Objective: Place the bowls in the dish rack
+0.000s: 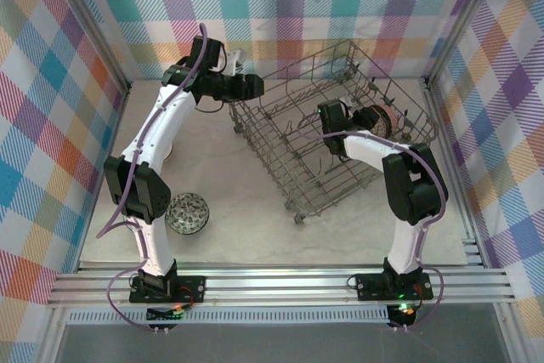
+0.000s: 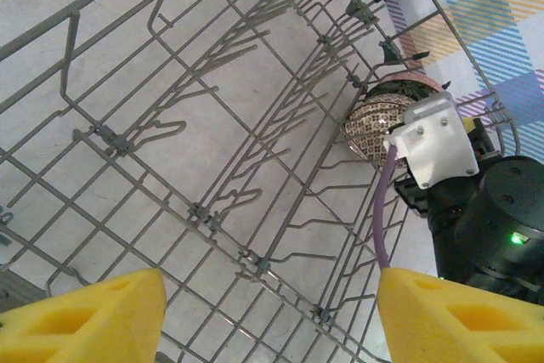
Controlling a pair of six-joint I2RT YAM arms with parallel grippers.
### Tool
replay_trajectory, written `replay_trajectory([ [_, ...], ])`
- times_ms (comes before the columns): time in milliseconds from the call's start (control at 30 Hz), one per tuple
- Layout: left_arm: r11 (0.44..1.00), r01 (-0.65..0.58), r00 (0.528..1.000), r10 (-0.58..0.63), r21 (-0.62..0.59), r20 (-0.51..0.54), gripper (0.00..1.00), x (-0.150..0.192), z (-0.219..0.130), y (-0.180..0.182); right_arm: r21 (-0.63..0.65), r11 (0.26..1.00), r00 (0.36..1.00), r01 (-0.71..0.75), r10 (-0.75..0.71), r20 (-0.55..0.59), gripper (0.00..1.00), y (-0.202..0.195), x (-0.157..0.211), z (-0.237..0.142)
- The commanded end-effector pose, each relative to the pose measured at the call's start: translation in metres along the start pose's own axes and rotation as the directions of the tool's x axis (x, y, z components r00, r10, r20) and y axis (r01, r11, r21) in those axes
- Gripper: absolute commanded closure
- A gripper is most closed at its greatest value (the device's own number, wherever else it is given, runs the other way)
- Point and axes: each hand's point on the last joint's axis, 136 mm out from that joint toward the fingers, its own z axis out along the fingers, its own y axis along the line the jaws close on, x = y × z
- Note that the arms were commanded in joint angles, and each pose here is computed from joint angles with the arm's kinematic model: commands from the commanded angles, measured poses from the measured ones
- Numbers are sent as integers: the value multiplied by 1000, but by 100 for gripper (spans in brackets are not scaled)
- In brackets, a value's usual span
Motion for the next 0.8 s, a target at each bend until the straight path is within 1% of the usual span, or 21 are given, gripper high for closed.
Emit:
replay_trajectory([
  [0, 991, 105, 976, -120, -88, -179, 32, 48, 35, 35, -22, 1000, 1000, -15, 14, -16, 65, 8, 0, 6],
  [200, 989, 114, 975, -129, -91, -183, 32, 49, 36, 37, -53, 997, 998, -52, 50, -32, 64, 8, -2, 13],
  [233, 990, 114, 975, -129, -89, -183, 32, 50, 37, 36, -57, 997, 998, -57, 56, -28, 60, 6, -4, 13],
  [333, 989, 118, 973, -133, -87, -188, 32, 50, 37, 35, -76, 993, 996, -85, 85, -8, 37, -5, -13, 9],
  [400, 989, 119, 972, -134, -87, -193, 32, 51, 37, 34, -94, 989, 993, -115, 116, 5, 26, -16, -19, 5],
  [500, 988, 120, 969, -137, -94, -204, 31, 54, 37, 35, -126, 979, 986, -163, 166, 16, 16, -32, -23, -3],
  [600, 986, 118, 967, -141, -115, -213, 31, 57, 35, 36, -165, 963, 975, -212, 219, 29, 10, -49, -26, -13],
  [667, 981, 116, 970, -145, -155, -193, 31, 55, 30, 40, -202, 948, 965, -246, 258, 35, 6, -58, -28, -20],
  [767, 972, 118, 982, -145, -202, -124, 30, 47, 17, 43, -265, 922, 953, -282, 301, 33, 2, -63, -29, -28],
])
